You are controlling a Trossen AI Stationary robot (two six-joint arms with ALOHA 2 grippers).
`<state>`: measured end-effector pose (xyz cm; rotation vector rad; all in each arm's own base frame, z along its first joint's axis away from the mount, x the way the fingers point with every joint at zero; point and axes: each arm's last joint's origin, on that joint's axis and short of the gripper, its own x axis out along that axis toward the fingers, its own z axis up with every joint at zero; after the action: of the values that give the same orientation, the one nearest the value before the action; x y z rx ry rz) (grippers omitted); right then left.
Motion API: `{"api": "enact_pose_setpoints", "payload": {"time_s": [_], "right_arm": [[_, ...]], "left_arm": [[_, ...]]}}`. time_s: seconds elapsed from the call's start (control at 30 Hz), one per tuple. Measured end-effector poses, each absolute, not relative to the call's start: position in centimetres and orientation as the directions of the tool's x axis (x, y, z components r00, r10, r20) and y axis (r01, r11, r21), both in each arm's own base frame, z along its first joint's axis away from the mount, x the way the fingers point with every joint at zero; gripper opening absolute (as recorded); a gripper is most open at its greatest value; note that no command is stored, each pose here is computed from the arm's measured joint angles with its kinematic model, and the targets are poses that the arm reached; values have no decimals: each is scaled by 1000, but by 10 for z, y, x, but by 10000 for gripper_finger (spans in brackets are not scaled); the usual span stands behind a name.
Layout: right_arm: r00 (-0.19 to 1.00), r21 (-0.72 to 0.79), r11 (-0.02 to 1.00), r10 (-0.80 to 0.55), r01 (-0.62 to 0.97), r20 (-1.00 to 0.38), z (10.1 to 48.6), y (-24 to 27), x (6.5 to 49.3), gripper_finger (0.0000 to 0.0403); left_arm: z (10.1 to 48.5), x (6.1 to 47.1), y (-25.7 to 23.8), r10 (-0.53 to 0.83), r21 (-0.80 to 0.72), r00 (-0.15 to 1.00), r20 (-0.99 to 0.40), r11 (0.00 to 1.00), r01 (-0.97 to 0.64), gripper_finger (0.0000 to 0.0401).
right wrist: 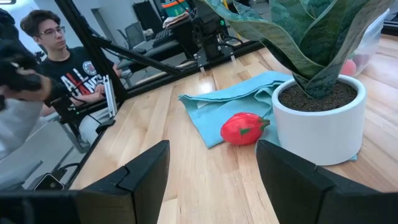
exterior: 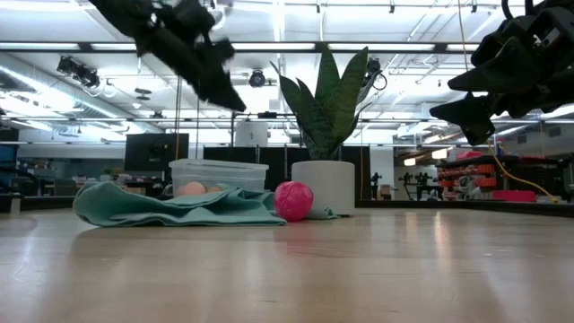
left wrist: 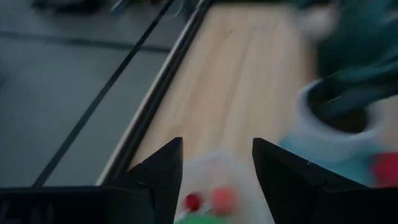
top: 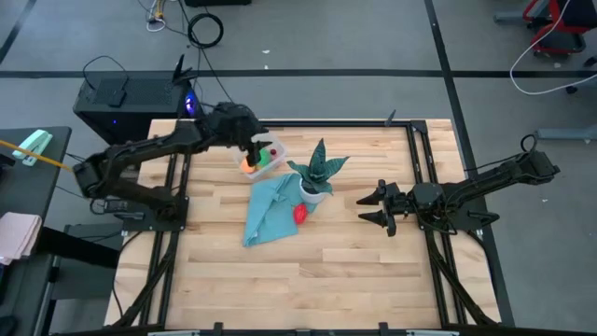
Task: Pick and placing Produce into tupperware
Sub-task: Put the dragonfruit into the transparent bin
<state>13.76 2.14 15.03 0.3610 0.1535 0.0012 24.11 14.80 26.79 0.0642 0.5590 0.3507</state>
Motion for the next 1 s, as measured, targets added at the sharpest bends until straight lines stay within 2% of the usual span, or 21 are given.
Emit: {"api": "enact_pose_setpoints", "payload": {"time_s": [0.17, 0.4, 0.57, 0.77, 0.9, 1.0], "right_arm": [[988, 353, 935, 28, 27, -150, 150, 21, 138, 246], [988, 354, 935, 28, 26, -149, 150, 21, 138, 246], [988, 357, 934, 28, 27, -149, 150, 21, 138, 246], [988, 358, 934, 29, 27, -149, 150, 21, 138, 246], [988, 357, 934, 29, 27, -149, 150, 21, 138, 246], [989, 357, 934, 28, 27, -148, 150, 21, 138, 246]], "left_arm": [[292, 239, 107, 211, 114, 867, -452, 977, -178, 185], [285, 261, 38, 99, 113, 862, -497, 992, -49, 178], [266, 276, -11, 110, 149, 825, -554, 988, -32, 178], [232, 293, -59, 185, 270, 780, -597, 963, -22, 173], [201, 305, -78, 198, 370, 744, -639, 926, 71, 173], [183, 313, -79, 229, 398, 721, -655, 914, 72, 179]]}}
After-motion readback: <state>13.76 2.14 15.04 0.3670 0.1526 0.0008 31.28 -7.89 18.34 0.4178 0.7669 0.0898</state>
